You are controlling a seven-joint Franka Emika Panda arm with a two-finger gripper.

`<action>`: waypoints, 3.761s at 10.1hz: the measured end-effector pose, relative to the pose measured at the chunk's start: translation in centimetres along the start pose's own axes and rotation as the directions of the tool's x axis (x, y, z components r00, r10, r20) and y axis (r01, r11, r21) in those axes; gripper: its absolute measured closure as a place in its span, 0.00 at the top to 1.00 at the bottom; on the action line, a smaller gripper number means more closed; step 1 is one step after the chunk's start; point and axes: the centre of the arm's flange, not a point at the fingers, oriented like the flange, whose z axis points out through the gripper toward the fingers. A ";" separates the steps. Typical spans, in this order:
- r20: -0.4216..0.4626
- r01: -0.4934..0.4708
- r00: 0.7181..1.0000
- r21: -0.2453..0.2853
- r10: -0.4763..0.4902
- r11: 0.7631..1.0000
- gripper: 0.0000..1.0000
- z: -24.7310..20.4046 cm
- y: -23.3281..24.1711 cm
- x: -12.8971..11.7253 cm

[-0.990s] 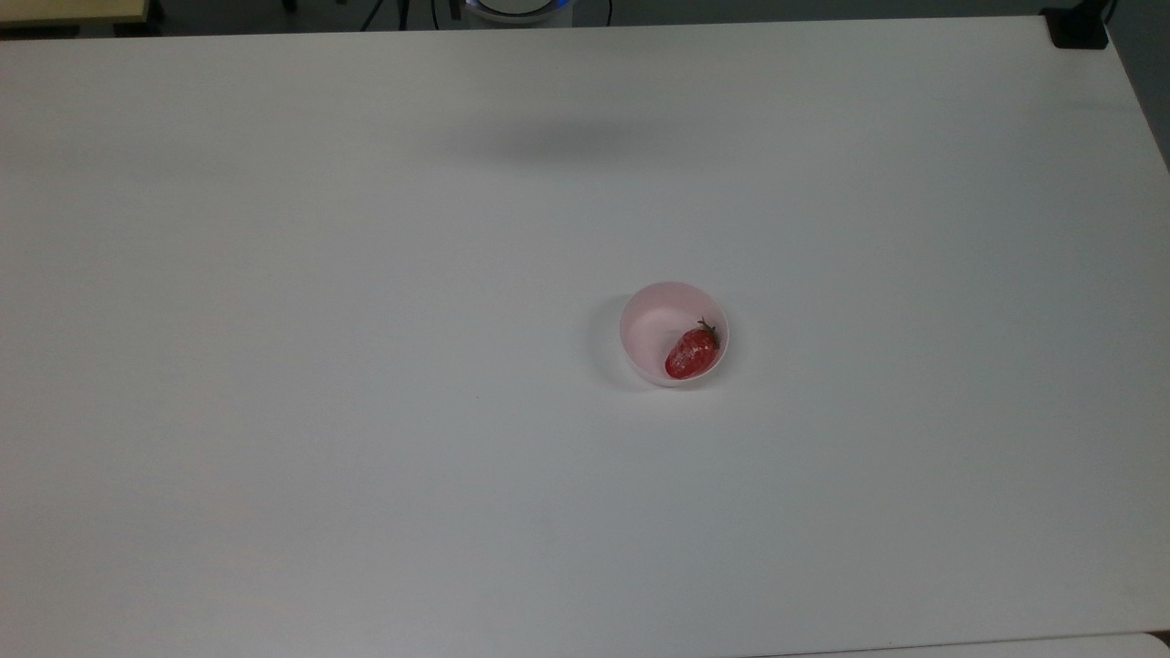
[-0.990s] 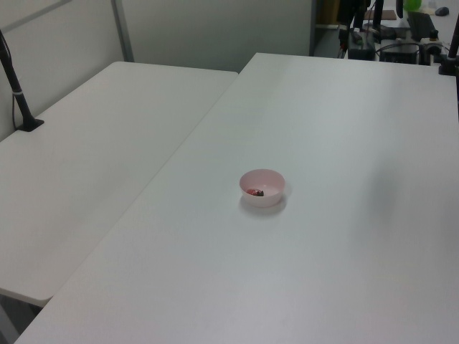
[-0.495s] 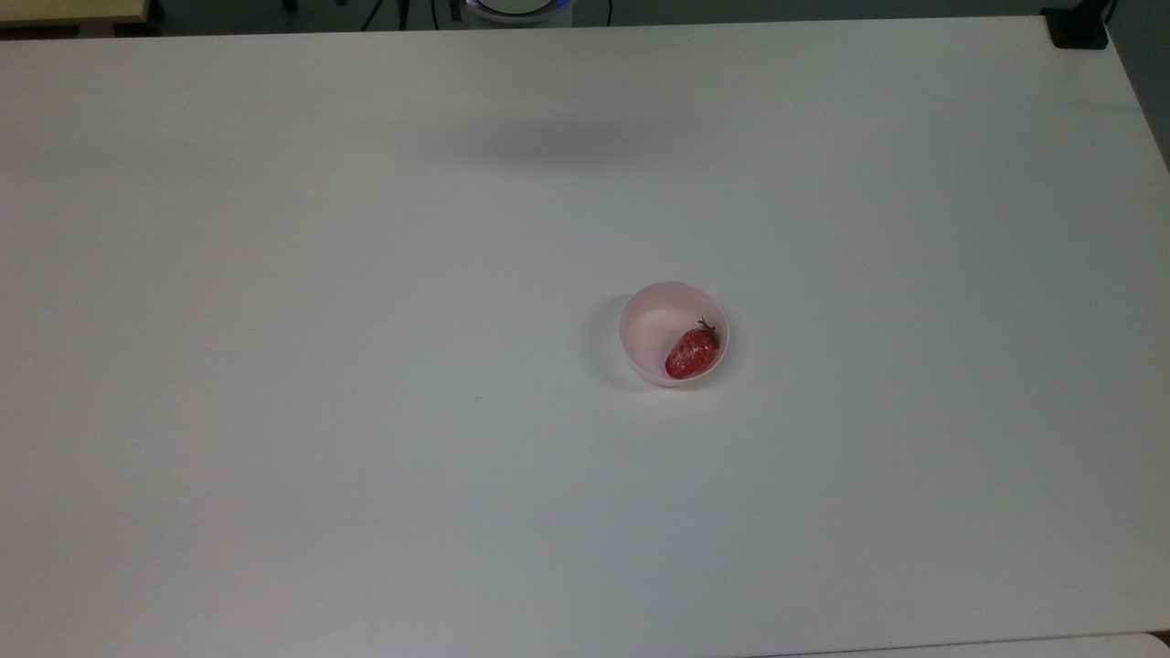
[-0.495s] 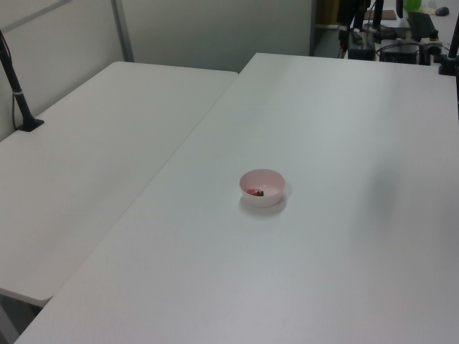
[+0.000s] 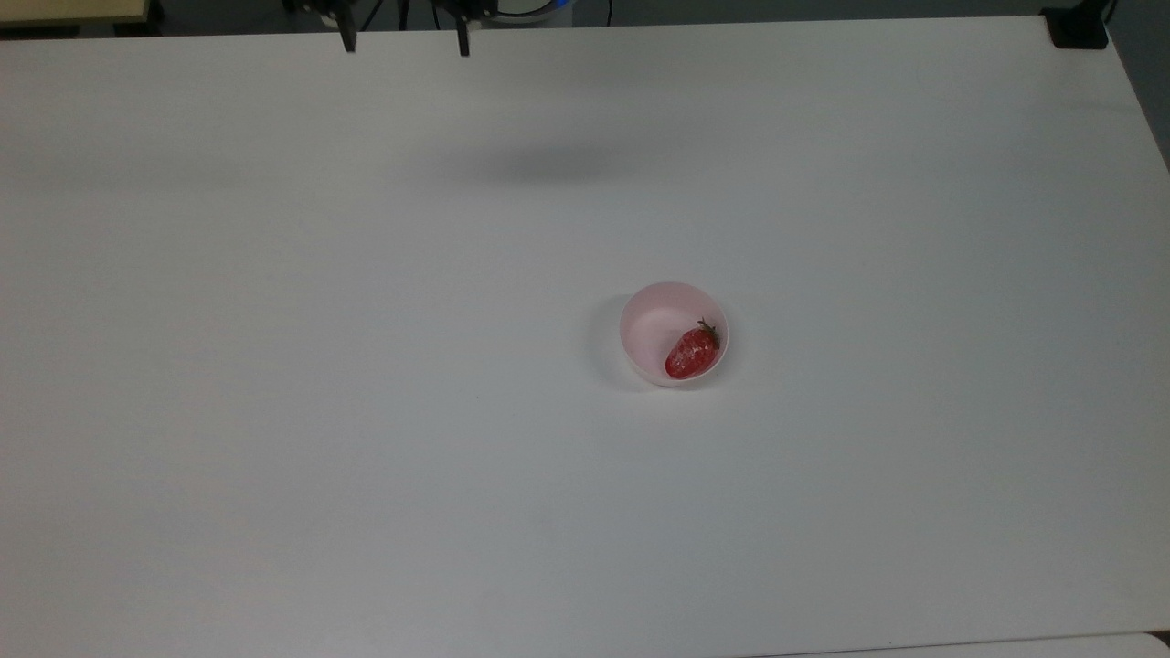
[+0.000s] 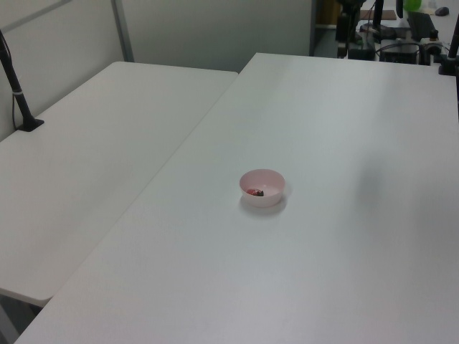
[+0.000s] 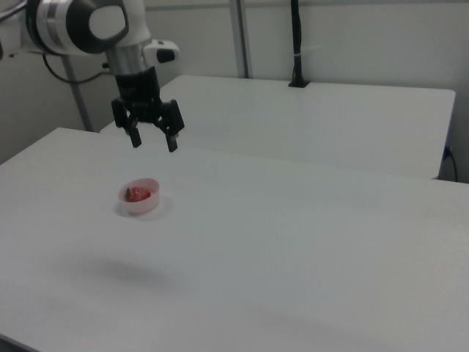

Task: Pick up strawberry from bowl
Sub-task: 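Move the gripper over the pink bowl and lower it toward the strawberry, then close the gripper fingers around the red strawberry inside the bowl, then lift the strawberry out of the bowl and carry it away from the bowl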

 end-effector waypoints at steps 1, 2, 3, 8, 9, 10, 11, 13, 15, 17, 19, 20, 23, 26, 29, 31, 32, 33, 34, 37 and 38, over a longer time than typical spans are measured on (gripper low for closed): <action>0.051 0.060 0.997 -0.033 -0.058 0.998 1.00 2.7 -2.5 1.2; 0.089 0.099 0.992 -0.047 -0.094 0.994 1.00 4.8 -4.2 2.1; 0.119 0.124 0.986 -0.045 -0.118 0.991 1.00 7.6 -5.6 3.3; -0.007 -0.271 0.962 -0.052 0.271 0.961 1.00 16.5 -19.4 7.6; -0.034 -0.401 0.916 -0.033 0.400 0.916 1.00 17.8 -21.0 8.1; -0.060 -0.537 0.842 0.004 0.536 0.844 1.00 18.8 -21.8 8.8; -0.068 -0.648 0.759 0.032 0.648 0.761 1.00 19.7 -22.0 9.3; -0.068 -0.776 0.621 0.081 0.781 0.625 0.90 21.5 -22.5 10.2; -0.016 -0.821 0.563 0.103 0.826 0.562 0.74 23.9 -23.5 10.6; -0.001 -0.827 0.551 0.129 0.835 0.546 0.74 25.6 -24.1 11.6; -0.004 -0.831 0.542 0.146 0.841 0.536 0.75 25.4 -24.2 11.9; -0.004 -0.835 0.536 0.149 0.844 0.530 0.75 25.5 -24.2 12.0; 0.006 -0.838 0.535 0.129 0.845 0.530 0.75 28.1 -24.4 12.1; -0.004 -0.839 0.527 0.160 0.850 0.520 0.48 27.4 -23.9 12.8; -0.021 -0.823 0.540 0.194 0.841 0.533 0.48 25.4 -23.5 13.4; -0.036 -0.804 0.561 0.214 0.827 0.555 0.48 23.8 -23.4 13.4; -0.051 -0.786 0.578 0.234 0.815 0.572 0.48 21.9 -23.2 13.3; -0.060 -0.763 0.614 0.213 0.787 0.611 0.48 19.6 -22.3 12.8; -0.064 -0.734 0.656 0.177 0.752 0.656 0.48 17.2 -20.5 12.1; -0.057 -0.514 0.854 0.059 0.517 0.856 0.48 15.4 -7.1 11.0; -0.043 -0.415 0.908 0.036 0.416 0.909 0.48 16.5 -1.2 10.6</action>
